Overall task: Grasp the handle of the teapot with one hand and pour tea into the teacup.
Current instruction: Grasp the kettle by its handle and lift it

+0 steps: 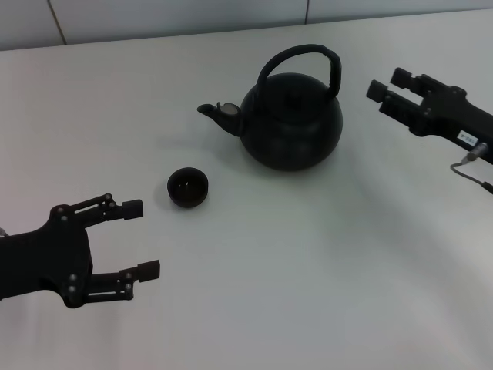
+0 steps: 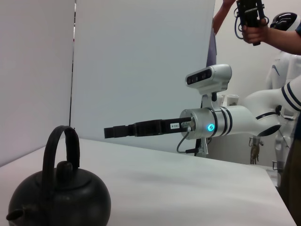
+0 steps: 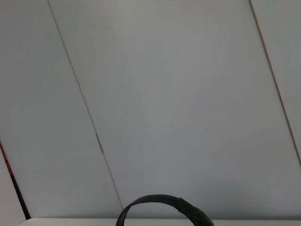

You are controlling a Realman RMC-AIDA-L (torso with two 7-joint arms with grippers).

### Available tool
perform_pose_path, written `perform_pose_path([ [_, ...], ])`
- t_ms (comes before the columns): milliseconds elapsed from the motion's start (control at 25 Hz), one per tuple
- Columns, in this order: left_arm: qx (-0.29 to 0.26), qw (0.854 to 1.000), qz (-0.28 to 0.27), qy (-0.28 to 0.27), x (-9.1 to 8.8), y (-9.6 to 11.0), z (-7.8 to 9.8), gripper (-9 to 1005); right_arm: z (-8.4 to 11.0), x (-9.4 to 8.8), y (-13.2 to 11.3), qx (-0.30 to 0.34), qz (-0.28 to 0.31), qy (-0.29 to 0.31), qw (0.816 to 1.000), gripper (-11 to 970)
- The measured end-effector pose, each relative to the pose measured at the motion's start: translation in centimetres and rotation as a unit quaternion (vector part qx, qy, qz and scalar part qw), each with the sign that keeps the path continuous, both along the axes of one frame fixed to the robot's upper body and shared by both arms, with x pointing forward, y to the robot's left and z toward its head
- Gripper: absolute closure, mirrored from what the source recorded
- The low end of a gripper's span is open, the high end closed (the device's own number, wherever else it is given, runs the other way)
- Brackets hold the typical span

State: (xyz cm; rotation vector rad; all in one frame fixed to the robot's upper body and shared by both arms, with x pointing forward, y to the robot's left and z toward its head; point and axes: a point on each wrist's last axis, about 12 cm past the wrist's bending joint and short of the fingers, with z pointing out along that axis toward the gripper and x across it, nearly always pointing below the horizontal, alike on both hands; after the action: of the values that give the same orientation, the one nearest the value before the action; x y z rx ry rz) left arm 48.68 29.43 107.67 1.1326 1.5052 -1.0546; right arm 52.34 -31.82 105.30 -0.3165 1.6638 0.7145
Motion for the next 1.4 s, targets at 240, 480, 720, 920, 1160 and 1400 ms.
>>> perform_pose_path([
  [240,0.001,1.000,0.002,-0.003,0.0,0.1,0.1,145,-0.2,1.1,0.7,-0.004,-0.004,0.010,1.000,332],
  [480,0.002,1.000,0.002,-0.006,0.0,0.2,0.1,145,-0.4,2.1,1.6,-0.003,-0.006,0.023,1.000,332],
  [720,0.003,1.000,0.001,-0.008,0.1,0.2,0.2,145,-0.5,2.8,2.2,-0.005,-0.007,0.032,0.999,332],
  [920,0.004,1.000,0.000,-0.010,0.3,0.2,0.3,146,-0.6,3.6,3.0,-0.007,-0.008,0.040,0.999,332],
  [1160,0.005,1.000,0.000,-0.011,0.3,0.2,0.3,146,-0.7,4.8,4.1,-0.017,-0.009,0.051,0.998,332],
  [1400,0.008,1.000,0.004,-0.013,0.4,0.1,0.2,146,-0.7,5.2,4.3,-0.020,-0.017,0.055,0.998,331],
])
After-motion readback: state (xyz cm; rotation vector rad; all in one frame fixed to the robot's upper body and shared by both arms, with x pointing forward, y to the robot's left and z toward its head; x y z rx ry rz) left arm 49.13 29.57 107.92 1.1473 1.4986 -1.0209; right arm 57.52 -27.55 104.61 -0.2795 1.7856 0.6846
